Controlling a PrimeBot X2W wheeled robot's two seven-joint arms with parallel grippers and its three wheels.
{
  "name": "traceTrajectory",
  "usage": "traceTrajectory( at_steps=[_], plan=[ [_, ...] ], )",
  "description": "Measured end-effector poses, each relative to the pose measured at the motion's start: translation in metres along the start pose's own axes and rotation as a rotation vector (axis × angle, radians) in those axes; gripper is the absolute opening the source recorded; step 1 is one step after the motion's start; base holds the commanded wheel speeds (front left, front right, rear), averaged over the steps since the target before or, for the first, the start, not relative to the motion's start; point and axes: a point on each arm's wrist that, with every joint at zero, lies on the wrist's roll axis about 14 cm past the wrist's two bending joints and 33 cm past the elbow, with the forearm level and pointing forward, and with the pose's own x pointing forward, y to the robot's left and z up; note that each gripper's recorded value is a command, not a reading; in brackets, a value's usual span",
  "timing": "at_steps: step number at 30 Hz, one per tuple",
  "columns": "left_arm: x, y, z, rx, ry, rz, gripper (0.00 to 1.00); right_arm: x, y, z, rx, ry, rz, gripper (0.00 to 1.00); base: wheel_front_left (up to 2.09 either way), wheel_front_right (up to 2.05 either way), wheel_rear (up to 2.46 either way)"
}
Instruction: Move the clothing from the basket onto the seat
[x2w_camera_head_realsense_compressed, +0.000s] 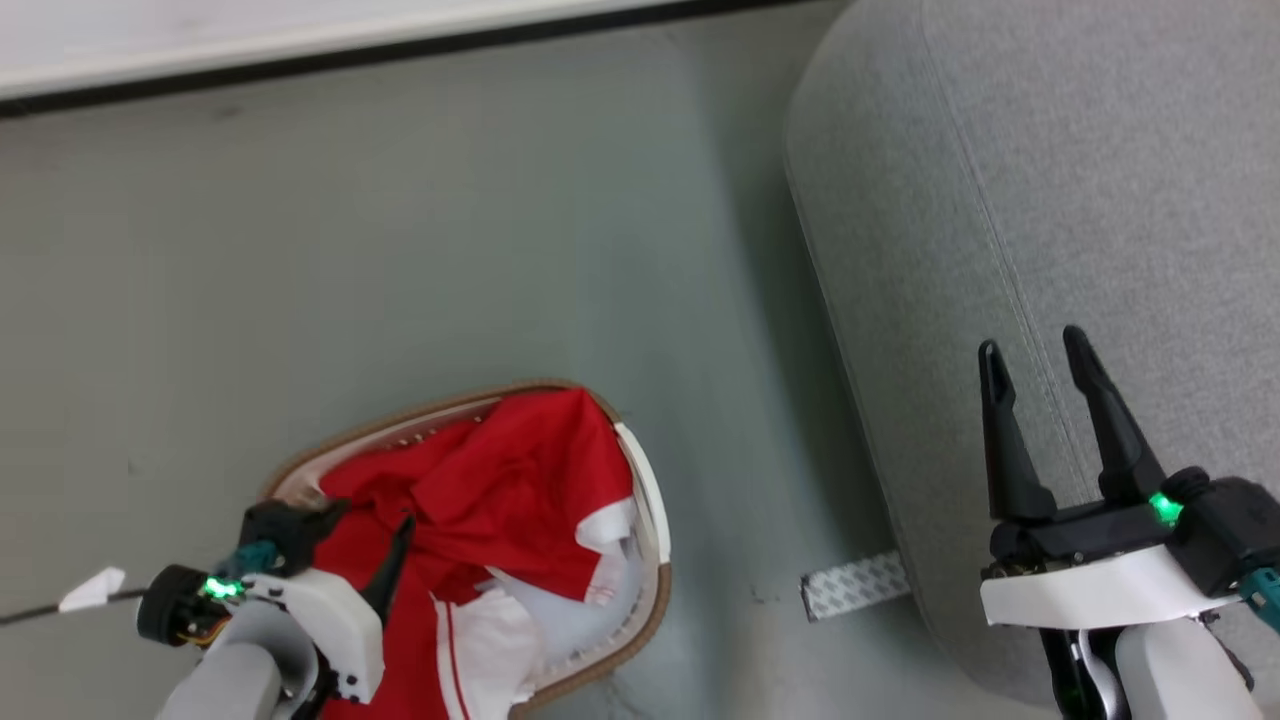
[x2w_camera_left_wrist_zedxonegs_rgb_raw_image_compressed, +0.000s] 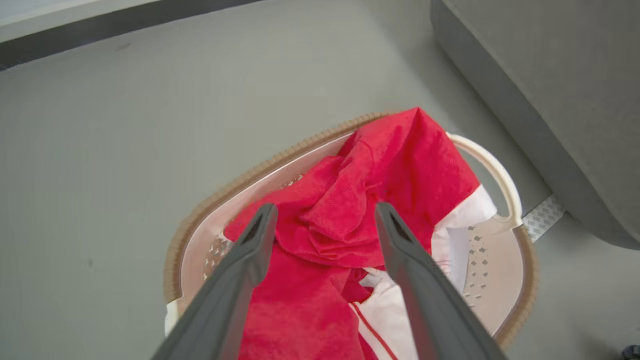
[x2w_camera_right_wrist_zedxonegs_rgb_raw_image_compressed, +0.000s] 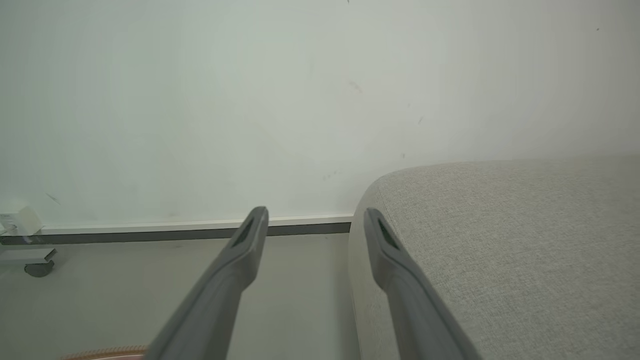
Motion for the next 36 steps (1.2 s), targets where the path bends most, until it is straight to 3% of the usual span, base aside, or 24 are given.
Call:
traceTrajectory(
  at_steps=[7, 22, 23, 24, 25, 26, 36],
  plan=[
    [0.028, -0.008, -0.058, 0.043, 0.229, -0.1, 1.0, 0.015, -0.008, -0.015, -0.004, 0.026, -0.014, 1.0, 0.0, 0.0, 0.0],
    [0.059, -0.006, -0.149, 0.305, 0.551, -0.295, 1.0, 0.02, -0.027, -0.053, 0.016, 0.117, -0.073, 1.0, 0.0, 0.0, 0.0],
    [0.061, -0.007, -0.152, 0.32, 0.562, -0.306, 0.91, 0.019, -0.028, -0.055, 0.018, 0.123, -0.077, 1.0, 0.0, 0.0, 0.0],
    [0.062, -0.009, -0.156, 0.333, 0.572, -0.32, 0.54, 0.018, -0.029, -0.056, 0.018, 0.128, -0.081, 1.0, 0.0, 0.0, 0.0],
    [0.062, -0.012, -0.16, 0.338, 0.582, -0.335, 0.34, 0.018, -0.031, -0.058, 0.015, 0.132, -0.084, 1.0, 0.0, 0.0, 0.0],
    [0.062, -0.015, -0.164, 0.34, 0.591, -0.345, 0.0, 0.017, -0.032, -0.059, 0.014, 0.136, -0.088, 1.0, 0.0, 0.0, 0.0],
    [0.061, -0.018, -0.163, 0.354, 0.599, -0.359, 0.0, 0.015, -0.034, -0.055, 0.015, 0.129, -0.095, 1.0, 0.0, 0.0, 0.0]
  ],
)
